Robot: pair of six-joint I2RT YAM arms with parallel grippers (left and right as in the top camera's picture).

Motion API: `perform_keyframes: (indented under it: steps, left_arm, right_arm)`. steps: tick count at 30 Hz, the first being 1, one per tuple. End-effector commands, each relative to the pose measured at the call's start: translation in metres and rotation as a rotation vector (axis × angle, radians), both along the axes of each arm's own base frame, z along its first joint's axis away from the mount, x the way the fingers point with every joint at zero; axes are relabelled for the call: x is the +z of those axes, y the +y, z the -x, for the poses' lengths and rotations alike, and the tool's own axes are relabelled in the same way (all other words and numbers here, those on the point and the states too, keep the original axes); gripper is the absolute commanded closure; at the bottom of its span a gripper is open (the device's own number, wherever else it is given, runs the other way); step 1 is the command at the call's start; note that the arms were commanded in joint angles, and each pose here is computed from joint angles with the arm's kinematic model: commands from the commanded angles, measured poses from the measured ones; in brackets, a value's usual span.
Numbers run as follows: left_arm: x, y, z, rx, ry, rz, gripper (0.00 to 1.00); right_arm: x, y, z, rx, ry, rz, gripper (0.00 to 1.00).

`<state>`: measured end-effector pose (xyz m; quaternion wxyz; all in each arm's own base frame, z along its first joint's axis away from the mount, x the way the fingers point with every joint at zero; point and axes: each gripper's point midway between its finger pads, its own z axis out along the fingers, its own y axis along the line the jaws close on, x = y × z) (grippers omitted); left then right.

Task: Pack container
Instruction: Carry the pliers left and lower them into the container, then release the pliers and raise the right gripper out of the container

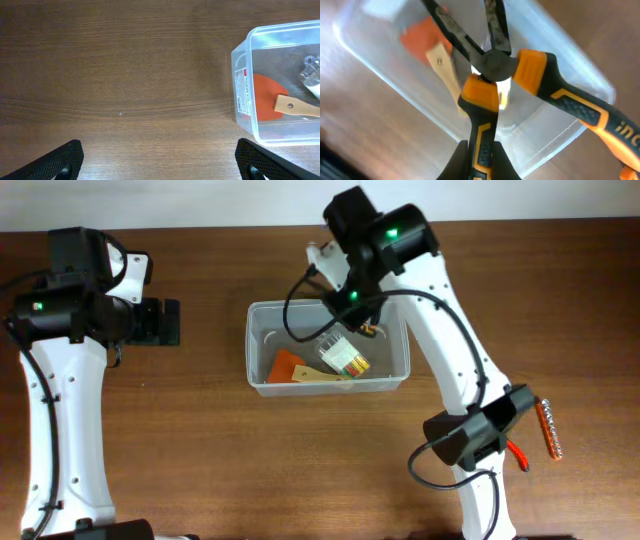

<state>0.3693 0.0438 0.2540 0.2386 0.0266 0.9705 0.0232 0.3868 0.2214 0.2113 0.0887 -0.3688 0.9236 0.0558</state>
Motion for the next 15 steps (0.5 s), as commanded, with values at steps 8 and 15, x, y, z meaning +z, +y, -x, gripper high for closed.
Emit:
perform_keyframes:
  steps: [8,15]
  left_arm:
    - [0.003,0.001,-0.003,0.007,-0.009,0.002,0.01]
    - [0.003,0.001,-0.003,0.007,-0.009,0.002,0.01]
  right_arm:
    - [-0.048,-0.011,0.031,0.153,0.169,0.073,0.93]
    - [-0.063,-0.002,0.033,0.205,0.193,0.032,0.92]
